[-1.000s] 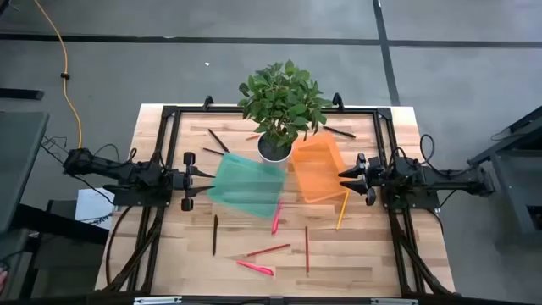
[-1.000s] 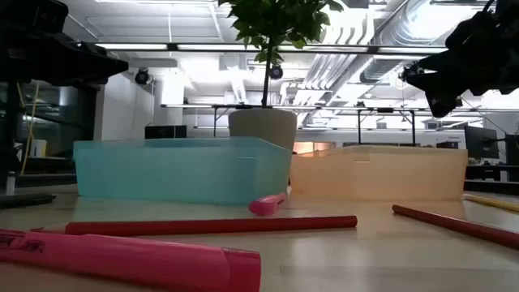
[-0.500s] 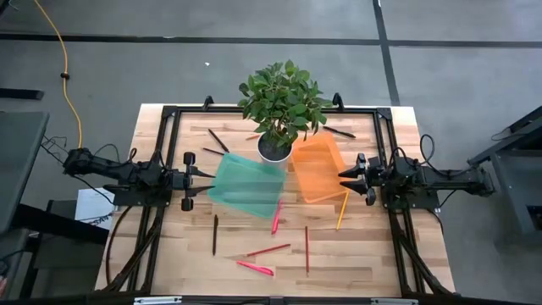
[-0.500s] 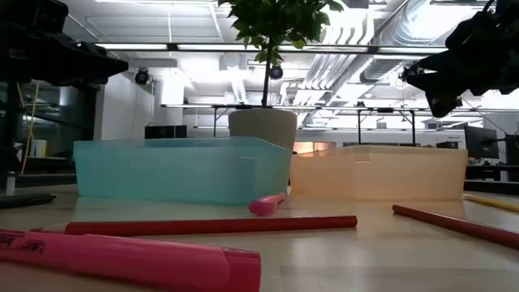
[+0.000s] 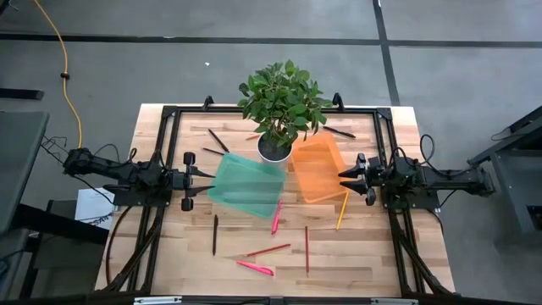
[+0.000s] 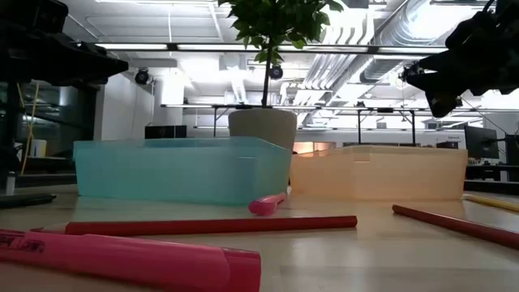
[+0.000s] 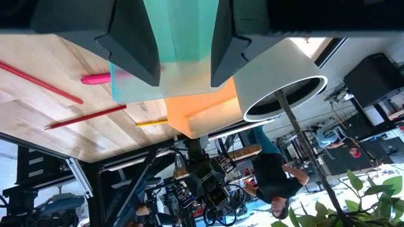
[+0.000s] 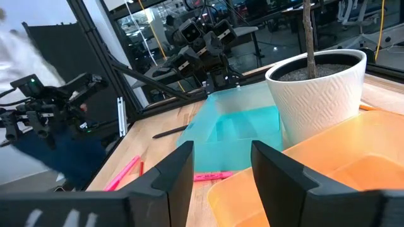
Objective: Sort pens & pencils
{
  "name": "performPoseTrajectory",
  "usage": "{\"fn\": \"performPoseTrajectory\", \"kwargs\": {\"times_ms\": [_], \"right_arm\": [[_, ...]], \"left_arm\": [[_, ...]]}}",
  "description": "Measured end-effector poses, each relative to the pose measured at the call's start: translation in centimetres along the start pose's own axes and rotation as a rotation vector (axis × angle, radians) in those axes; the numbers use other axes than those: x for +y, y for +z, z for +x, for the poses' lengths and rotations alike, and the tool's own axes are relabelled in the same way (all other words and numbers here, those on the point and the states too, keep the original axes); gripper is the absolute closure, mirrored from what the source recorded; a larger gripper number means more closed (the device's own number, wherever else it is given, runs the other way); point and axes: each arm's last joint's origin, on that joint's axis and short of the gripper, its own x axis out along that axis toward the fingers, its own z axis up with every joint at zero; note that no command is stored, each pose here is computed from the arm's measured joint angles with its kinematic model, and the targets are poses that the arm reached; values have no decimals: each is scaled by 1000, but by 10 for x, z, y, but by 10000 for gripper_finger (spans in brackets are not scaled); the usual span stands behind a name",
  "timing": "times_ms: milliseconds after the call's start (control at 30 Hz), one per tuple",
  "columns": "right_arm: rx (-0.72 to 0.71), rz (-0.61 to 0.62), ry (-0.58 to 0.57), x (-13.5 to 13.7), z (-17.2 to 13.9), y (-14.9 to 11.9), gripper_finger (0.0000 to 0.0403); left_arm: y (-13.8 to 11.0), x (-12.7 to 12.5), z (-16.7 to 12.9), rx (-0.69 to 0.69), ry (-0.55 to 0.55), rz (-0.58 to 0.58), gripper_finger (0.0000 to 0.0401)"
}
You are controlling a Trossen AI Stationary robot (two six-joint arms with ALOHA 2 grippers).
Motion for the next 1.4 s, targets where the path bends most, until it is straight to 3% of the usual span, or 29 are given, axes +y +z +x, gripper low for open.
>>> {"fn": "performPoseTrajectory", "kwargs": {"times_ms": [933,1167,1400], "right_arm": [[0,0,0,0,0,0,253],[0,0,0,0,0,0,253],[0,0,0,0,0,0,253]], "left_arm": [[0,0,0,0,0,0,272],[0,1,0,10,23,277,272],[0,1,0,9,23,289,272]]}}
